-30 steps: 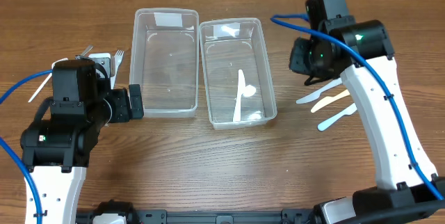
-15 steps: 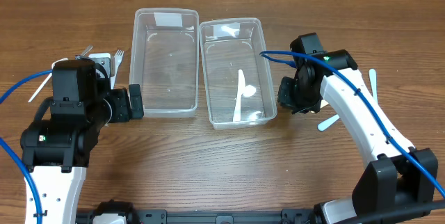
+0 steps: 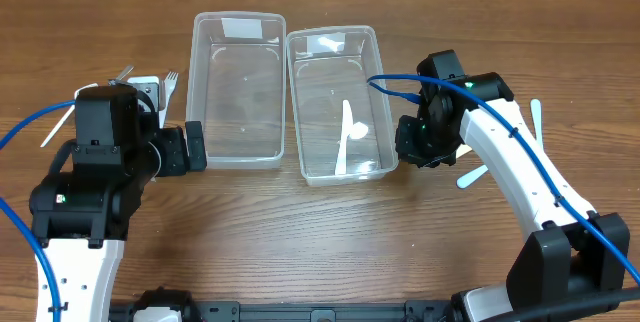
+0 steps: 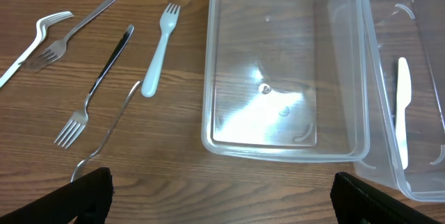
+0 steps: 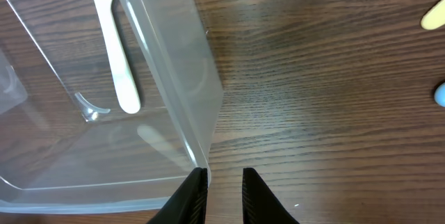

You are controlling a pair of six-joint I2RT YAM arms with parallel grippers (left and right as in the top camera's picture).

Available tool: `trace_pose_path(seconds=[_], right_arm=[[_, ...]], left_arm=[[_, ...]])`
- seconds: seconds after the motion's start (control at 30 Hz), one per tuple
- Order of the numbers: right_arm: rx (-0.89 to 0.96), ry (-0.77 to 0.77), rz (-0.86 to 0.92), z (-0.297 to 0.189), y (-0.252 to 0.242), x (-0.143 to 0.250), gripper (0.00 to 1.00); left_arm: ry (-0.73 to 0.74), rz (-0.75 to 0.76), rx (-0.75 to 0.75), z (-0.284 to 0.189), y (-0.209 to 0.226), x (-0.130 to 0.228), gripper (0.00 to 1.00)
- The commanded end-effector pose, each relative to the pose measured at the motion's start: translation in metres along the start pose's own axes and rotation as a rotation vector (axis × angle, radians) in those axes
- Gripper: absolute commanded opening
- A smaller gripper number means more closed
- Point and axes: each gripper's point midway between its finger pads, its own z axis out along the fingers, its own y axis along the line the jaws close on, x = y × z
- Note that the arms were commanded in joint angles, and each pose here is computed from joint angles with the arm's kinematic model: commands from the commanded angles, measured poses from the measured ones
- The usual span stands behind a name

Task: Pack container
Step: 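Open the right gripper to release the knife and withdraw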

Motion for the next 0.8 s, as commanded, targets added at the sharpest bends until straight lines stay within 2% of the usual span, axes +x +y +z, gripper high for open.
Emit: trace_pose_path(seconds=[0.0,0.33,0.6,0.77], right_arm=[[0.017,-0.005,0.002,0.002,-0.004,0.0,0.2],[0.013,-0.016,0.0,0.005,-0.004,-0.003,0.2],[0.02,0.006,0.008,0.026,-0.011,0.005,0.2],[-0.035,0.013,-0.033,0.026,-0.002,0.006,0.2]], left_arm=[[-0.025,-0.01,0.001,-0.005,0.001,-0.009,1.0],[-0.025,-0.01,0.001,-0.005,0.001,-0.009,1.0],[-0.025,-0.01,0.001,-0.005,0.001,-0.009,1.0],[-0.025,-0.01,0.001,-0.005,0.001,-0.009,1.0]])
